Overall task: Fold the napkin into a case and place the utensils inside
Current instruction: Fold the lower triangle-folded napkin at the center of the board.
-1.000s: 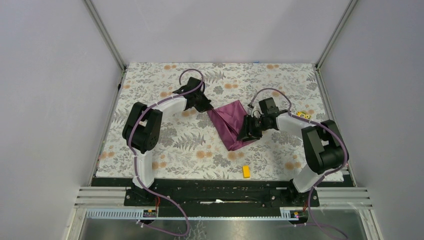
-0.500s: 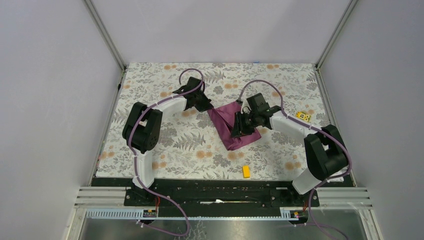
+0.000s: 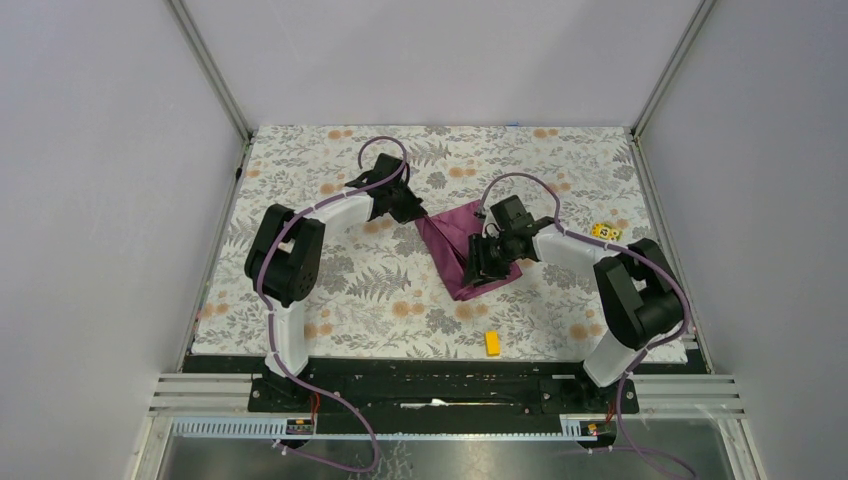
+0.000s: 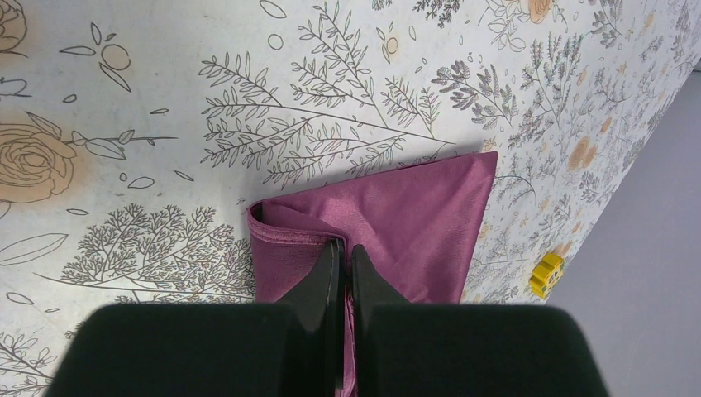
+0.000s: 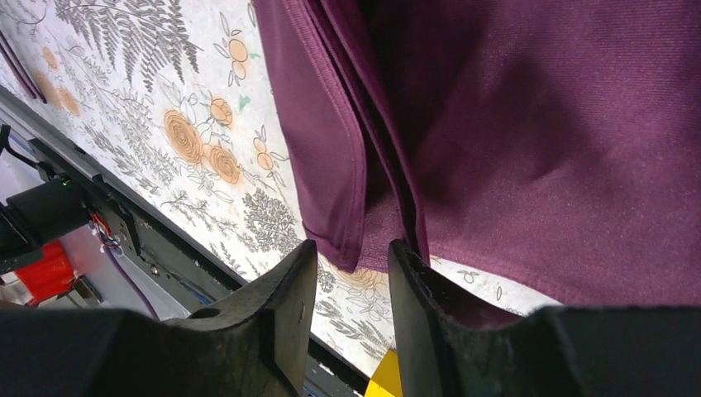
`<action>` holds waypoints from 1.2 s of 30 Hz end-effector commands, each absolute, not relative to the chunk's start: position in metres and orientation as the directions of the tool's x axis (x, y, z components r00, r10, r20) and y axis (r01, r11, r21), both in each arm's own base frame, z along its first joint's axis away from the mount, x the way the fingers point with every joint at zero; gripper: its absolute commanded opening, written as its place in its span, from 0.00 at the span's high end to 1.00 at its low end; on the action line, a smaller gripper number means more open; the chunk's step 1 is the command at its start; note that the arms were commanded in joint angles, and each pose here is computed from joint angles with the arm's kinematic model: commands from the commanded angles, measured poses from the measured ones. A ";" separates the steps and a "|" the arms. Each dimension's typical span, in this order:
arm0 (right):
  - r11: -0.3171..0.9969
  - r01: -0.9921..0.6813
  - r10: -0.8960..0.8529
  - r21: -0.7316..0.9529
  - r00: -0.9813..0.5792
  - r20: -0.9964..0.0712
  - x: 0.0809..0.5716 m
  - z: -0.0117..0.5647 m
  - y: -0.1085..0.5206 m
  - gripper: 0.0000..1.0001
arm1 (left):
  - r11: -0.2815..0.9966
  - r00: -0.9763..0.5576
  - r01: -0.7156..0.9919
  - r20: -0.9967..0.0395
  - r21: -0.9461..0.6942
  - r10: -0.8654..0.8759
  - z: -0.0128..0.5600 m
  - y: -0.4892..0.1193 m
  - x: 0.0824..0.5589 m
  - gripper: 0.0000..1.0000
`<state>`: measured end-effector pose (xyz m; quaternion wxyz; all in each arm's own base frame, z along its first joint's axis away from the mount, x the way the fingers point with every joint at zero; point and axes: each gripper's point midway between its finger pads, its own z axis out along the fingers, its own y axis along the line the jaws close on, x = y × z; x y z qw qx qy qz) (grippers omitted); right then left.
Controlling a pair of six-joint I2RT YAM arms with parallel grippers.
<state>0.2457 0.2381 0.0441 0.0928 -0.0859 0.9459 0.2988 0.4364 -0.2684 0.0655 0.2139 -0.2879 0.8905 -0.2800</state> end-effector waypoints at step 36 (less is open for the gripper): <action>0.923 -0.185 -0.087 0.338 -0.955 -0.283 0.275 0.026 0.194 1.00 | 0.610 -0.743 -0.282 -0.234 -0.741 -0.627 0.081 -0.295 0.471 0.97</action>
